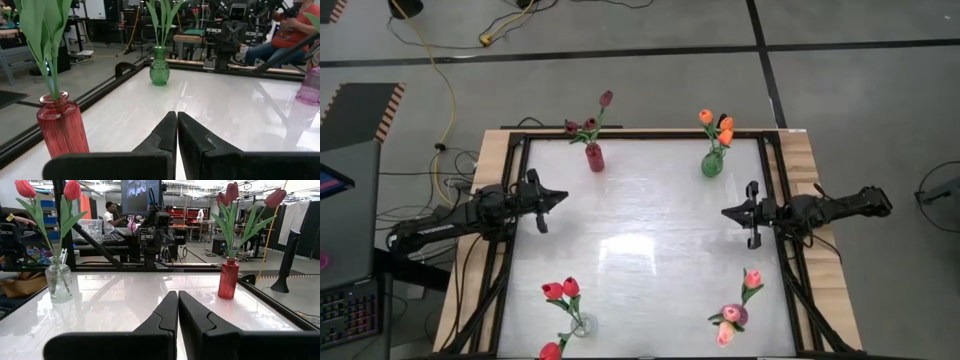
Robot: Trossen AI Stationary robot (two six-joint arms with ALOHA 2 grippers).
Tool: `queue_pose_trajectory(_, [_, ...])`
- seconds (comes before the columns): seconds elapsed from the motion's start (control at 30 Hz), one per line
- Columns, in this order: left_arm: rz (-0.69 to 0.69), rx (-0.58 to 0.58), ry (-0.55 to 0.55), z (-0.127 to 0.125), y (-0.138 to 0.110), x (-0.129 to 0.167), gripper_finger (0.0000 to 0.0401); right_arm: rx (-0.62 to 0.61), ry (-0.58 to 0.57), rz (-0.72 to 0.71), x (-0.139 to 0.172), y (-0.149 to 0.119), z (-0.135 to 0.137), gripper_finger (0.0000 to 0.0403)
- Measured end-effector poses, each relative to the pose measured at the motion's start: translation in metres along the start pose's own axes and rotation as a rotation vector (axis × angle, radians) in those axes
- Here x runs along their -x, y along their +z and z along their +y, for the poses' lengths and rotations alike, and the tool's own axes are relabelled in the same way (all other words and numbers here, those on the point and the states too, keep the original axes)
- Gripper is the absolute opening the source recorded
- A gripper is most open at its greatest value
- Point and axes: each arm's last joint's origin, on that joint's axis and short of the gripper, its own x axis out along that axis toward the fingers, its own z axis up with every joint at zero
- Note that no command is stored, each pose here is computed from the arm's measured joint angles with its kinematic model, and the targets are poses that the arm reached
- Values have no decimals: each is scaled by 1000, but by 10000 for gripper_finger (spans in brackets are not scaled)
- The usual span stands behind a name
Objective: Sort flowers into vase by color
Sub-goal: Return to Home Position
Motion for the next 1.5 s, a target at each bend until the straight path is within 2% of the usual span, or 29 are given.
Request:
queue_pose_trajectory(0.6, [0,0,-2,0,0,0,0,0,0,0,0,0,0,43])
queue_pose_trajectory(0.77, [0,-49,-2,0,0,0,0,0,0,0,0,0,0,43])
queue_pose_trajectory(1.1, [-17,65,-2,0,0,-1,0,0,0,0,0,0,0,43])
queue_pose_trajectory(1.2, [-95,29,-12,0,-2,-4,0,1,0,2,0,0,0,43])
queue_pose_trajectory(1.5, [-99,23,-11,0,-2,-4,0,0,0,2,0,0,0,43])
